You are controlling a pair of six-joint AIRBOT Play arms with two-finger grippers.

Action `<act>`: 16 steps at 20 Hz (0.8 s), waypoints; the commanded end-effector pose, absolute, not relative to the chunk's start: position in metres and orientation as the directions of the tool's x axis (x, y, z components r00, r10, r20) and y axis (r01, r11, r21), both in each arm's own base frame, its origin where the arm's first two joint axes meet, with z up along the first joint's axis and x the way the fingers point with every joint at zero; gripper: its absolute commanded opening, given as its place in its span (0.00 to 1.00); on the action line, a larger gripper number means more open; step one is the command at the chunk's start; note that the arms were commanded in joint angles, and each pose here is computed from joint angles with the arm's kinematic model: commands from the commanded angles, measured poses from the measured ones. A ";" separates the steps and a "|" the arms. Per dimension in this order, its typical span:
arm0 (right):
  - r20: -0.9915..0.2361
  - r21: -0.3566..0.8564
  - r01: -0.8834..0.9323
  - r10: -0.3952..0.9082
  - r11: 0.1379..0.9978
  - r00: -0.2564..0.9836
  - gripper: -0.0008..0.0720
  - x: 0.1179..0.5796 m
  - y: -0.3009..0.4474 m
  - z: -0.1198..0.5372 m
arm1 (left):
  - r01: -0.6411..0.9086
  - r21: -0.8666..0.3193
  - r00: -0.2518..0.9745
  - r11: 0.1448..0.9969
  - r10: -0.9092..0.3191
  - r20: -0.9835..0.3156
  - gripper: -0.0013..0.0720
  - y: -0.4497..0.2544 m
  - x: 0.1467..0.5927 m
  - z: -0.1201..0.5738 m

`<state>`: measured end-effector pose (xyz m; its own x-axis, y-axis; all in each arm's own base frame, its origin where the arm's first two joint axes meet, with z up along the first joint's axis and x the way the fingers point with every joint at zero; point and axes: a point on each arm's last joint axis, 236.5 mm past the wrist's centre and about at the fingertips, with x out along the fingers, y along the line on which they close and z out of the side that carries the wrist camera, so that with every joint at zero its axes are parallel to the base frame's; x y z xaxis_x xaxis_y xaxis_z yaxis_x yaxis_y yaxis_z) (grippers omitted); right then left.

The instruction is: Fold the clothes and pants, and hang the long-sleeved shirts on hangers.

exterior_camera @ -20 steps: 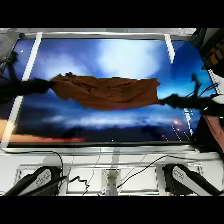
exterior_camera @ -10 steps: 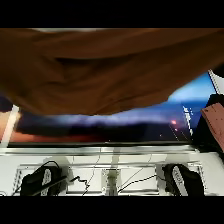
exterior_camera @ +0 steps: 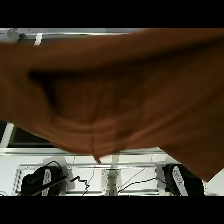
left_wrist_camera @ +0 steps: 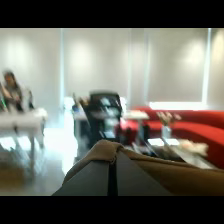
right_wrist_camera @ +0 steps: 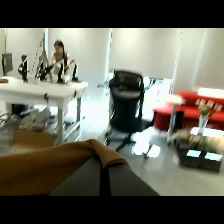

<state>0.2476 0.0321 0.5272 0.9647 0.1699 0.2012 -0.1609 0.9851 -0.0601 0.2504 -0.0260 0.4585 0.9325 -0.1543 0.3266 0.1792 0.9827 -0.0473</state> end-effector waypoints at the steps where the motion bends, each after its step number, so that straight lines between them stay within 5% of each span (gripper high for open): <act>1: -0.090 0.192 -0.193 0.213 0.962 0.973 0.03 0.340 0.005 0.445 | 0.245 -0.361 0.962 0.900 -0.272 -0.023 0.03 -0.026 0.338 0.347; 4: -0.480 0.424 -0.149 0.362 0.893 0.799 0.03 0.414 -0.007 0.301 | 0.226 -0.513 0.853 0.828 -0.423 -0.305 0.03 -0.044 0.409 0.230; 7: -0.660 0.543 -0.057 0.467 0.838 0.589 0.03 0.450 -0.018 0.188 | 0.197 -0.535 0.764 0.822 -0.471 -0.442 0.03 -0.073 0.462 0.135; 10: -0.706 0.596 0.043 0.497 0.802 0.504 0.03 0.481 -0.032 0.112 | 0.153 -0.499 0.765 0.853 -0.422 -0.486 0.03 -0.090 0.508 0.080; 16: -0.690 0.570 0.102 0.407 0.815 0.599 0.03 0.551 -0.044 0.047 | 0.035 -0.406 0.898 0.913 -0.207 -0.388 0.04 -0.073 0.574 0.077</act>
